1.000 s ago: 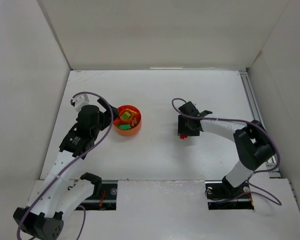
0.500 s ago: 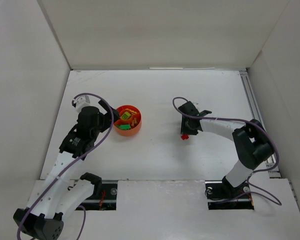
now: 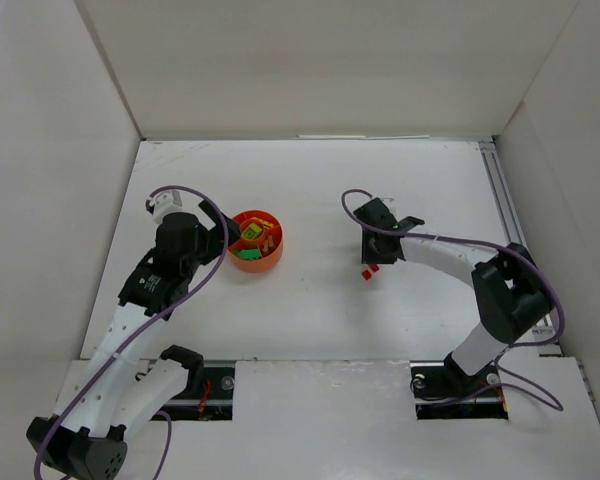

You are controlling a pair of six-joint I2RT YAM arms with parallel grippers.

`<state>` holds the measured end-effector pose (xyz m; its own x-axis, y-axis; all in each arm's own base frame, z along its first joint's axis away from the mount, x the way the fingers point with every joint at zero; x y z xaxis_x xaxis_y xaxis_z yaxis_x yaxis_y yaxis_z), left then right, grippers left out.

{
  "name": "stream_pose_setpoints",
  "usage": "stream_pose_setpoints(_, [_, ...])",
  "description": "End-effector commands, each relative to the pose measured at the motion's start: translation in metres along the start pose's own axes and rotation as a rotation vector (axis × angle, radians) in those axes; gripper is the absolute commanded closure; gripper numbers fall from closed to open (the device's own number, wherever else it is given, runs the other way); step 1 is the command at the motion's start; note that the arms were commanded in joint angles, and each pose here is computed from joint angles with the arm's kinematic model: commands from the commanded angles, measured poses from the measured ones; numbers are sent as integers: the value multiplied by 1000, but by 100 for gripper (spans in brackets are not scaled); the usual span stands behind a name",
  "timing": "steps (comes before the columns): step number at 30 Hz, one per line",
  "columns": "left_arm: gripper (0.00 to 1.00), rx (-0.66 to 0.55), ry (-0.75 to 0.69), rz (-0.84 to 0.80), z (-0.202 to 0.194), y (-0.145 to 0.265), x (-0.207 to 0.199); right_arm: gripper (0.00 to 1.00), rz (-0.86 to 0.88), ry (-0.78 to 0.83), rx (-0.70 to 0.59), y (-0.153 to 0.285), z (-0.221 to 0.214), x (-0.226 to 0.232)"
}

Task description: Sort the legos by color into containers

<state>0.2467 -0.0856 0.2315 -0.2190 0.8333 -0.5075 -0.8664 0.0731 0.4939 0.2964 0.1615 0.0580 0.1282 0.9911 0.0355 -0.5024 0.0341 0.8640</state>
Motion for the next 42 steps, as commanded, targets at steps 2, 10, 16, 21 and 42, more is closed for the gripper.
stream_pose_setpoints(2, [0,-19,-7,-36,4,1,-6,73,91,80,-145,45,35,32])
stream_pose_setpoints(10, [0,-40,3,41,10,6,4,72,384,243,-285,106,70,114])
stream_pose_setpoints(16, [0,-64,23,132,16,13,18,70,577,369,-339,134,82,194])
stream_pose_setpoints(21, [0,-127,86,190,29,29,28,70,747,448,-367,149,92,258])
stream_pose_setpoints(42, [0,-208,81,209,39,48,41,66,1002,625,-423,130,78,376])
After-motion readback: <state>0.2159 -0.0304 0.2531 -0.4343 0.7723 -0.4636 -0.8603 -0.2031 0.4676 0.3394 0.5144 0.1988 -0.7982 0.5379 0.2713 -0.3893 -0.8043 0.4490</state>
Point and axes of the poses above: each gripper's point midway between its finger pads, its own y axis back along the fingers, its own x axis along the line the jaws close on, z = x × y, the point moved 2 cm from there along y, back along the fingers, and after that the axes turned 4 degrees about -y, right-handed, at the moved point
